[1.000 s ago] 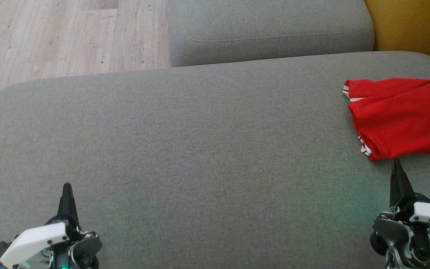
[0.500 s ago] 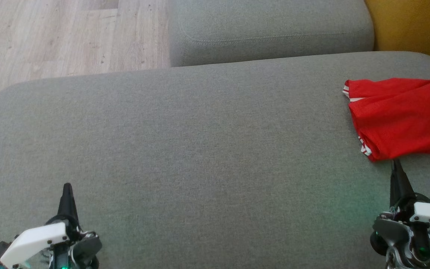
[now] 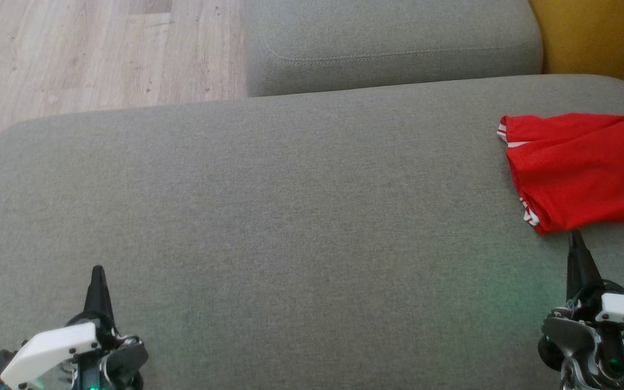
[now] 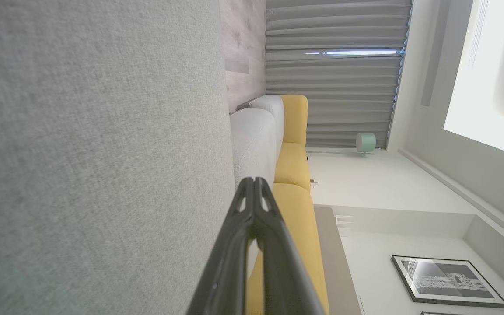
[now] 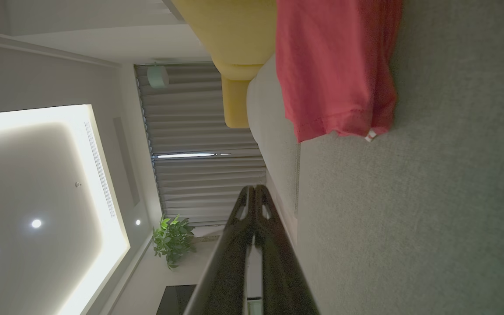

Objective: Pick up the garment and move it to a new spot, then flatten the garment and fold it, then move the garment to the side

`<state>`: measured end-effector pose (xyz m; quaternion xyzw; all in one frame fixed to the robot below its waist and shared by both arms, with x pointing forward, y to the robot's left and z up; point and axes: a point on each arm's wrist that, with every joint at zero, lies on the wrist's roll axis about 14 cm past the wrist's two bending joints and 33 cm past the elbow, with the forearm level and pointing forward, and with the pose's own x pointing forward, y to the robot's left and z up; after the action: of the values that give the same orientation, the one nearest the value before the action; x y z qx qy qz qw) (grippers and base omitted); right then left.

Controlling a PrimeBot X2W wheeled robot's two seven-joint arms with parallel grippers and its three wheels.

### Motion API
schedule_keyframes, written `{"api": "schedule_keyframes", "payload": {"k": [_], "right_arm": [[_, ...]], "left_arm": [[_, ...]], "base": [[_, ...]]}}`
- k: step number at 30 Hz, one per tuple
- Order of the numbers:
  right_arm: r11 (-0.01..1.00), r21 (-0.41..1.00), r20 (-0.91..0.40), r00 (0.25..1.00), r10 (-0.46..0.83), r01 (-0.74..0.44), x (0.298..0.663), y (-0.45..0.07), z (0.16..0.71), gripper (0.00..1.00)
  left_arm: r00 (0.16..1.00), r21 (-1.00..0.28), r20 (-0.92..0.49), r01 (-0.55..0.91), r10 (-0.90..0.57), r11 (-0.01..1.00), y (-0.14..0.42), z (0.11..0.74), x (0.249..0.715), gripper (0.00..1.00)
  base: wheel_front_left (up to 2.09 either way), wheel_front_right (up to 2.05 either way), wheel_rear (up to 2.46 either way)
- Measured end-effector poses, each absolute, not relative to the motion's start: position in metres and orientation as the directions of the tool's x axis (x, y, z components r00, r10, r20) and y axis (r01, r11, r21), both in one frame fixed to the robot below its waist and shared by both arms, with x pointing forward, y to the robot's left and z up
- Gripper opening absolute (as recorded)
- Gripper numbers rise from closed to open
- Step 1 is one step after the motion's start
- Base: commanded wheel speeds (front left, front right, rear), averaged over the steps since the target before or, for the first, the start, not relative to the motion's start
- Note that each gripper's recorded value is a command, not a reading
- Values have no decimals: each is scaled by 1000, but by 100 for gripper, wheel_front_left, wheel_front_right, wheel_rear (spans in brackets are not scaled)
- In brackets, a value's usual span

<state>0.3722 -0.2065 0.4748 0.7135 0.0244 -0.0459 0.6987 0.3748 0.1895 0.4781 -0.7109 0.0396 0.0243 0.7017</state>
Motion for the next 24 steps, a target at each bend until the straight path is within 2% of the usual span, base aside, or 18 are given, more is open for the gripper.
{"api": "schedule_keyframes", "payload": {"k": [24], "right_arm": [[-19,995,-100,994,-32,99,372,-208,475,0]], "left_arm": [[996,-996,-90,-91,-25,-14,189,478,375,0]], "base": [[0,0,0]]}}
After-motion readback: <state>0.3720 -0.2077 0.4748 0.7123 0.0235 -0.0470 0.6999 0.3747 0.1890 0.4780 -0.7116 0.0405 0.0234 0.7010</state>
